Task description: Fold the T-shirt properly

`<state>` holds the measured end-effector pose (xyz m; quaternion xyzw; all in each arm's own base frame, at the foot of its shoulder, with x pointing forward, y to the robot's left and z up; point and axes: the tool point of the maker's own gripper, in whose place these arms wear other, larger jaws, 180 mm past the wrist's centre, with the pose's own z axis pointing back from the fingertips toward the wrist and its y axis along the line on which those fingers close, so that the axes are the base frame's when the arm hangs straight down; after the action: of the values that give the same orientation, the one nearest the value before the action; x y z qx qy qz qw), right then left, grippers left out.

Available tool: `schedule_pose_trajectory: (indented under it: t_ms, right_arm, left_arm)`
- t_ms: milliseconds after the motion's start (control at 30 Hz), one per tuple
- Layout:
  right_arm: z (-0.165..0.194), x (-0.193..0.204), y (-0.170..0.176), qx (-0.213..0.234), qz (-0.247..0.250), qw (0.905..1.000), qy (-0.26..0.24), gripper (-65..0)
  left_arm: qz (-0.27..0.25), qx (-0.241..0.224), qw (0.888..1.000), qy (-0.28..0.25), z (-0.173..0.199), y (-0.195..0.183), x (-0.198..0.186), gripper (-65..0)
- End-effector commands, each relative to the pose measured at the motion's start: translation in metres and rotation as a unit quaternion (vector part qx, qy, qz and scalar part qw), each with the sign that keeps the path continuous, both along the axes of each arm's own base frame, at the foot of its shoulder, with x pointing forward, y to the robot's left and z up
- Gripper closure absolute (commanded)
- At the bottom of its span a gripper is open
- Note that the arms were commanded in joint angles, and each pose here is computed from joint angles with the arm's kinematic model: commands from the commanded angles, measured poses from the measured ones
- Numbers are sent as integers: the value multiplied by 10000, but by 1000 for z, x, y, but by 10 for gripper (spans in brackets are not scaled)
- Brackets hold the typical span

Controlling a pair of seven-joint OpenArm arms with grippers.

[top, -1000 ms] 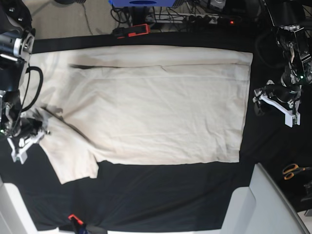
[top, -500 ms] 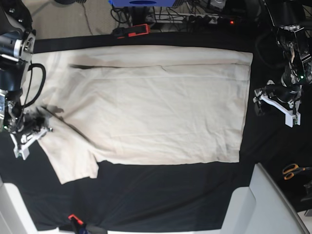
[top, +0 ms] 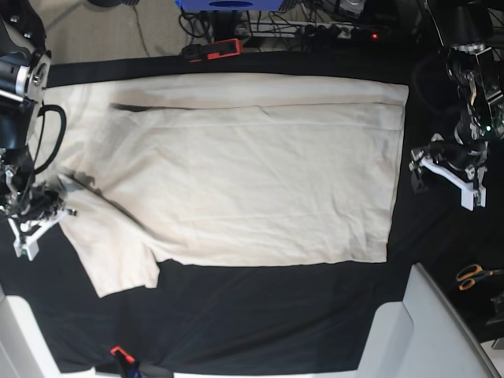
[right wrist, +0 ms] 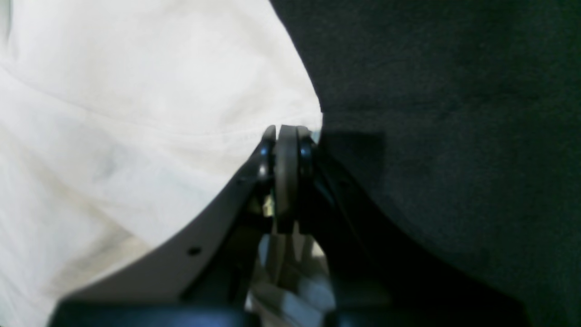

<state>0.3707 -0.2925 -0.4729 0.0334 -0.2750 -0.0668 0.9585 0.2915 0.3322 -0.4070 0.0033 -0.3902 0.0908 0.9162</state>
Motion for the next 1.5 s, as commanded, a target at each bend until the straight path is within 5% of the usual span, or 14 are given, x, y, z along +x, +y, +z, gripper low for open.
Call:
schedule_pose_trajectory:
  t_ms: [0, 100, 267, 333, 833, 1033, 1167, 1467]
  right_arm:
    - [22, 20, -11, -85, -62, 9993, -360, 0]
    - [38, 29, -14, -184, -55, 9981, -581, -18]
    - [39, 25, -13, -168, -19, 9992, -358, -296]
    - [37, 23, -13, -147, -33, 9994, -326, -354]
    - [-6, 7, -12, 138, -459, 9987, -183, -345]
    - [-6, 7, -11, 138, -446, 9987, -182, -104]
    - [-6, 7, -11, 129, -426, 9989, -175, -6]
    - [-6, 8, -11, 108, -410, 9989, -180, 0]
  left_arm:
    - [-4, 110, 9997, -233, 15, 7, 9, -476]
    - [-9, 115, 9996, -276, 18, 7, 12, -476]
    - [-4, 110, 9996, -263, 17, 7, 12, -476]
    - [-4, 110, 9996, -263, 17, 7, 12, -476]
    - [-4, 110, 9996, -263, 17, 7, 12, -476]
    - [-4, 110, 9996, -263, 17, 7, 12, -476]
    - [0, 89, 9996, -281, 18, 7, 13, -476]
    - [132, -6, 9979, -631, 38, 15, 53, -476]
